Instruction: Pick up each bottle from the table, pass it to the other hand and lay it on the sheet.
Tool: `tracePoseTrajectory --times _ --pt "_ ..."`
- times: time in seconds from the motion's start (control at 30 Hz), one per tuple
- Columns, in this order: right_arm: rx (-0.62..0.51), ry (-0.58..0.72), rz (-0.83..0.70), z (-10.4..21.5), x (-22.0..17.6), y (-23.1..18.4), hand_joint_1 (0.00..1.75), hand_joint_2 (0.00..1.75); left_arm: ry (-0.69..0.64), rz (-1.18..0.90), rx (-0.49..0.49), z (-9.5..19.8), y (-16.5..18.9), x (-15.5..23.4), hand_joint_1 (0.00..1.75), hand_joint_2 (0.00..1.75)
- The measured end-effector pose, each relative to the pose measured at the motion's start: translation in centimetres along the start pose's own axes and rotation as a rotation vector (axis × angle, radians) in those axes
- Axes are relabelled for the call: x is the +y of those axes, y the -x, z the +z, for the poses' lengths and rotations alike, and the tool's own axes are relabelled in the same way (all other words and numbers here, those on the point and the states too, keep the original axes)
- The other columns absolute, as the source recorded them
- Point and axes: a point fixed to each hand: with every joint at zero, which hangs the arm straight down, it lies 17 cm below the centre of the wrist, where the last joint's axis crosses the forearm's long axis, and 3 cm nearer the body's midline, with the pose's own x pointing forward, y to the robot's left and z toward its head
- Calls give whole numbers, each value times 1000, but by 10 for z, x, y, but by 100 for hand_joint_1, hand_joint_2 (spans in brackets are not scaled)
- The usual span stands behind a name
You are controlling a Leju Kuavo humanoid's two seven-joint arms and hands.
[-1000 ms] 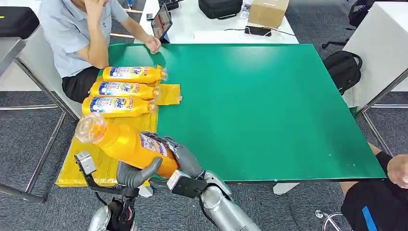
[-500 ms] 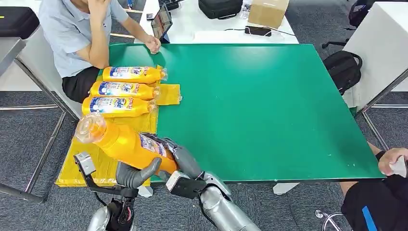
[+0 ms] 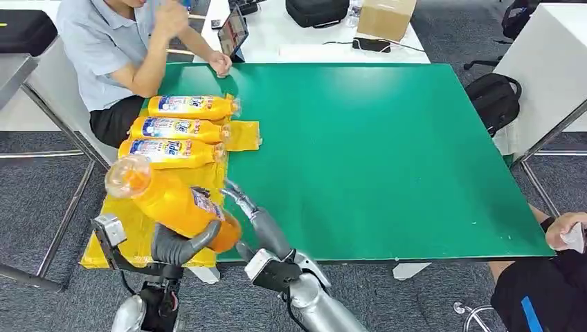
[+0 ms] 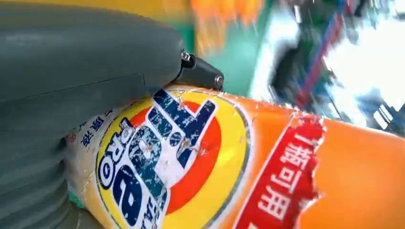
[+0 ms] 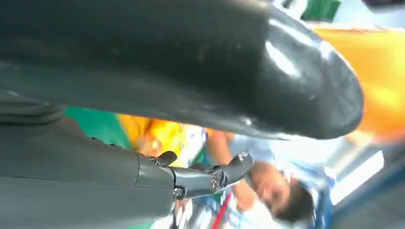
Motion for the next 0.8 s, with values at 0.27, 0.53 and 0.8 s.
tracePoseTrajectory --times 0.27,0.53,0.8 --pt "-16 43 35 5 -15 -4 0 0 -216 -334 -44 -19 -34 111 175 175" --pt "-28 50 44 5 -18 -8 0 0 -277 -903 -37 -47 -53 127 175 175" --pt "-45 49 39 2 -18 -14 0 0 -173 -1279 -13 -79 -44 109 175 175"
